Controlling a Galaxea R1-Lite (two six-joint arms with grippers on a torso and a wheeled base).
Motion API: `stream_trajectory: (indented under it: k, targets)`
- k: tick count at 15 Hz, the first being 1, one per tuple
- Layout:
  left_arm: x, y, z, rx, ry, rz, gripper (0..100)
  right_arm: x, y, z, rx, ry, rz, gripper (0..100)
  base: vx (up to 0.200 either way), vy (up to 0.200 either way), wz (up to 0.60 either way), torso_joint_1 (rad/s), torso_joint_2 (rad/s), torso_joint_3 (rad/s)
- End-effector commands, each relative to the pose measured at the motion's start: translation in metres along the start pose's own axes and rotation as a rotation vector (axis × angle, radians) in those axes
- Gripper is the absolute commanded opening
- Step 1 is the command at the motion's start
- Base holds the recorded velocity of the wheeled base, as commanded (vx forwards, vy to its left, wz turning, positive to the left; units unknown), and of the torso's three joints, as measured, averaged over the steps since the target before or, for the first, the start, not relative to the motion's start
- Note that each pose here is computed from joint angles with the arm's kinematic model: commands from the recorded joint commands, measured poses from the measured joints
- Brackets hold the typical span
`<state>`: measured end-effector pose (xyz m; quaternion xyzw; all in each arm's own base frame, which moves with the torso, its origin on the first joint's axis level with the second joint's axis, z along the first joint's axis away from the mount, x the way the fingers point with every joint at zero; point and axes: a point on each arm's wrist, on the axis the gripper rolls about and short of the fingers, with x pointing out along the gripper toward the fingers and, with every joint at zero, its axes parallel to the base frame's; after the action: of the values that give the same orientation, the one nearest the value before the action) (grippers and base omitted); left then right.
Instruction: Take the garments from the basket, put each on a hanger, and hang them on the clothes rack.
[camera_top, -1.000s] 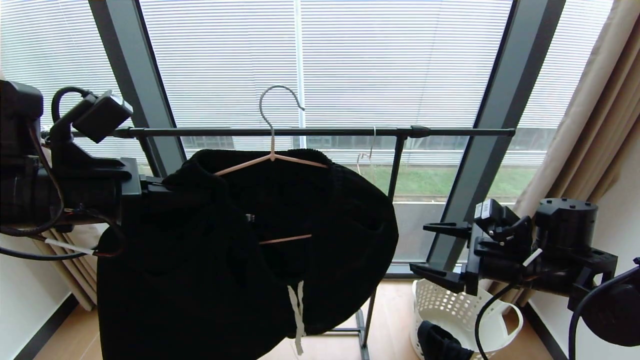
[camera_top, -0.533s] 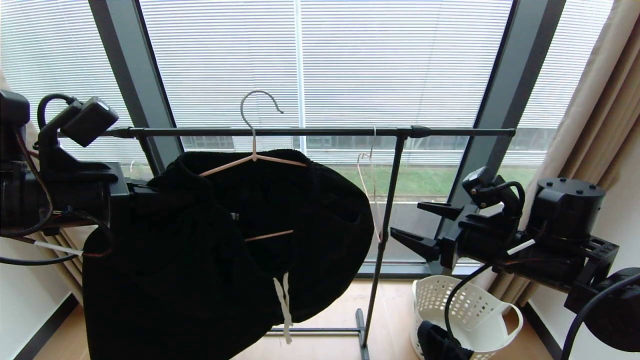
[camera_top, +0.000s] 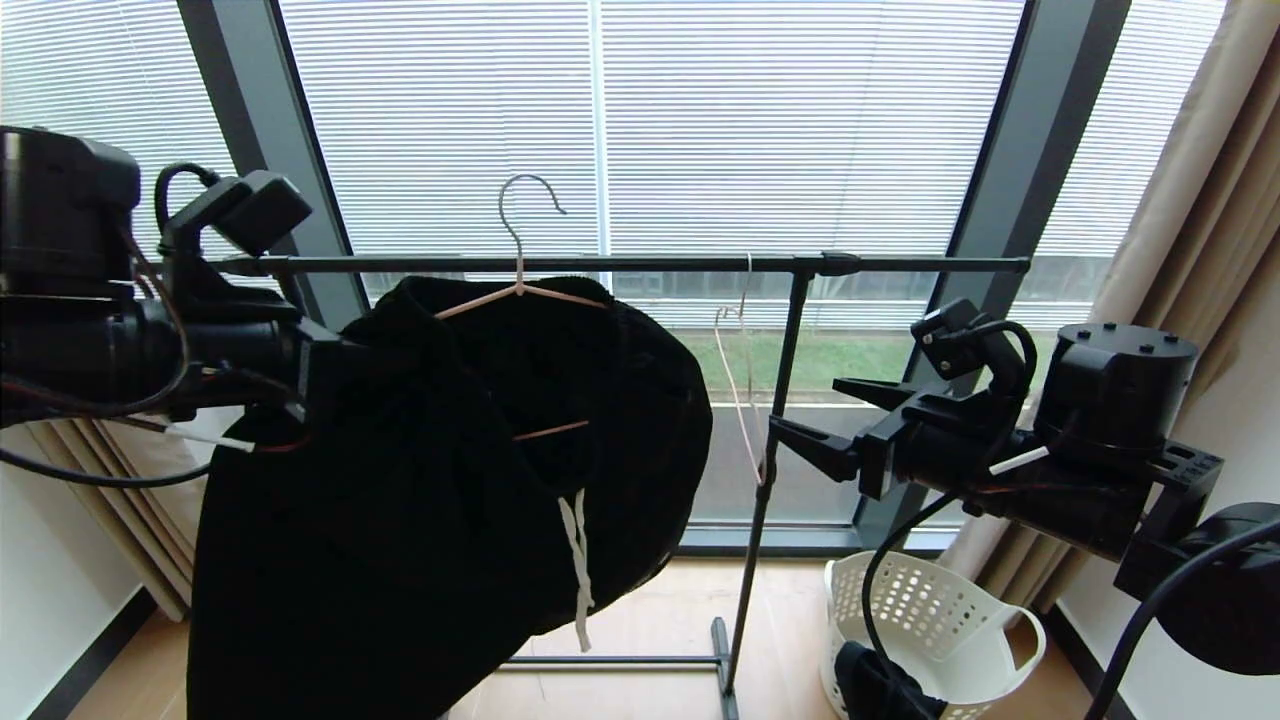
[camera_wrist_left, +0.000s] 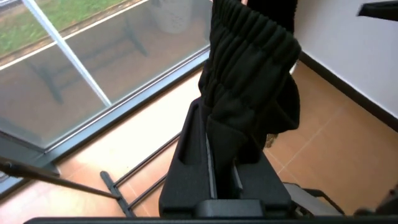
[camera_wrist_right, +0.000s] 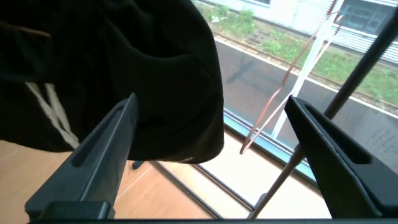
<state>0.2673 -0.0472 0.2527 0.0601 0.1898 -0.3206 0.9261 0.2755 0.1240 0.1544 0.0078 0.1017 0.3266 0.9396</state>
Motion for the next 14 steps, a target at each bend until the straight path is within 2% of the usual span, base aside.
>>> stream_trajectory:
  k: [1, 4, 7, 10, 14]
  targets:
    - [0.049, -0.005, 0.009, -0.05, 0.037, 0.024, 0, 0.001, 0.0, 0.002, -0.002, -0.007, 0.002, 100, 0.0, 0.0, 0.0, 0.0, 0.0, 0.0]
    - [0.101, -0.005, 0.01, -0.098, 0.008, 0.141, 0, 0.001, 0.0, 0.001, -0.002, -0.005, 0.002, 100, 0.0, 0.0, 0.0, 0.0, 0.0, 0.0]
    - [0.138, -0.004, 0.003, -0.127, 0.038, 0.221, 0, 0.002, 0.0, 0.0, -0.002, -0.001, 0.0, 100, 0.0, 0.0, 0.0, 0.0, 0.0, 0.0]
    - [0.158, -0.003, -0.002, -0.157, 0.042, 0.237, 0, 0.003, 0.0, -0.001, -0.002, 0.001, 0.0, 100, 0.0, 0.0, 0.0, 0.0, 0.0, 0.0]
    - [0.174, 0.002, -0.008, -0.152, 0.007, 0.27, 0, 0.005, -0.001, -0.004, 0.001, 0.014, 0.0, 100, 0.0, 0.0, 0.0, 0.0, 0.0, 0.0]
